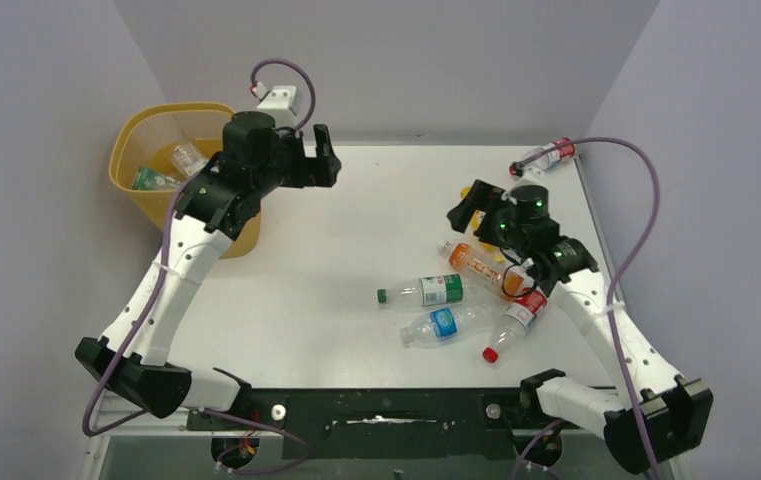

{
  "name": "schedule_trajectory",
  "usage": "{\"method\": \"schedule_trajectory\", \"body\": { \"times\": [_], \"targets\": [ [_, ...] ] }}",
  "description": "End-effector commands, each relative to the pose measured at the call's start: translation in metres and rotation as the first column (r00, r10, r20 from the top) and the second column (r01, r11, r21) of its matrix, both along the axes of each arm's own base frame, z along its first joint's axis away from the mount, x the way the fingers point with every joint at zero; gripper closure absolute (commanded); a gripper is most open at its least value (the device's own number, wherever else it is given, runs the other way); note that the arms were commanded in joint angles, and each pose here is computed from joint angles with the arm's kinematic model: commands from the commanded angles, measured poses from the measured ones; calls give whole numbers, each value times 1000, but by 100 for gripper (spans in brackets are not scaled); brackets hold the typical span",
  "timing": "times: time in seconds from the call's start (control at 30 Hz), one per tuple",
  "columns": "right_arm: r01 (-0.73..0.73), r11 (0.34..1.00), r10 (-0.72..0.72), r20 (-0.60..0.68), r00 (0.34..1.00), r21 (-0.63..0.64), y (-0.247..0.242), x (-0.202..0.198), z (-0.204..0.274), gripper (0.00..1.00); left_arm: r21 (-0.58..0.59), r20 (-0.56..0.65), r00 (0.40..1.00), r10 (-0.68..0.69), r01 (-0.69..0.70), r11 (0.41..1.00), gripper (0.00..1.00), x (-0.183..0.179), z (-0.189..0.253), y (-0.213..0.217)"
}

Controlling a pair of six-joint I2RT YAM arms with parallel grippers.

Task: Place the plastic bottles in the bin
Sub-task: Pick up the plastic bottle from the corner of the board.

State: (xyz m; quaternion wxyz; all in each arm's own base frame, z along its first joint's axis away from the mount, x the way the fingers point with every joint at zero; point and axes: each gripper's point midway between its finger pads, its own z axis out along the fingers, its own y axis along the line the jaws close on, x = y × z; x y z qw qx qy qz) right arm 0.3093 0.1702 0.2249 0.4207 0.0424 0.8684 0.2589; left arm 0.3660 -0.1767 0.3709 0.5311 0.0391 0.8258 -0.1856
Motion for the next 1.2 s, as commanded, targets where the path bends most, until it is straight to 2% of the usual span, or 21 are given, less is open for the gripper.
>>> {"method": "schedule_trajectory", "body": {
  "times": [0.0,0.13,0.33,0.53,0.77,0.93,1.17],
  "targets": [
    [206,979,-205,41,978,-3,-61,2,15,2,5,28,989,-142,142,990,2,-21,-12,-36],
    [261,965,-261,47,964,-8,-79,-1,16,2,0,-39,961,-274,274,962,2,-44,-55,-67],
    [259,965,-260,23,965,37,-75,-7,1,2,-14,-102,904,-416,417,909,2,-83,-99,-100],
    [265,962,-267,26,963,62,-75,-15,-4,2,30,-172,878,-447,458,888,2,-97,-131,-110],
    [303,952,-304,19,953,41,-84,-14,-10,2,60,-171,883,-436,451,890,2,-89,-134,-115],
    [458,889,-458,40,888,21,-119,23,8,2,74,-172,887,-428,444,893,2,-82,-137,-118],
    [610,793,-607,-72,791,17,-179,108,-16,2,63,-143,894,-425,437,897,2,-82,-134,-117]
  ]
}}
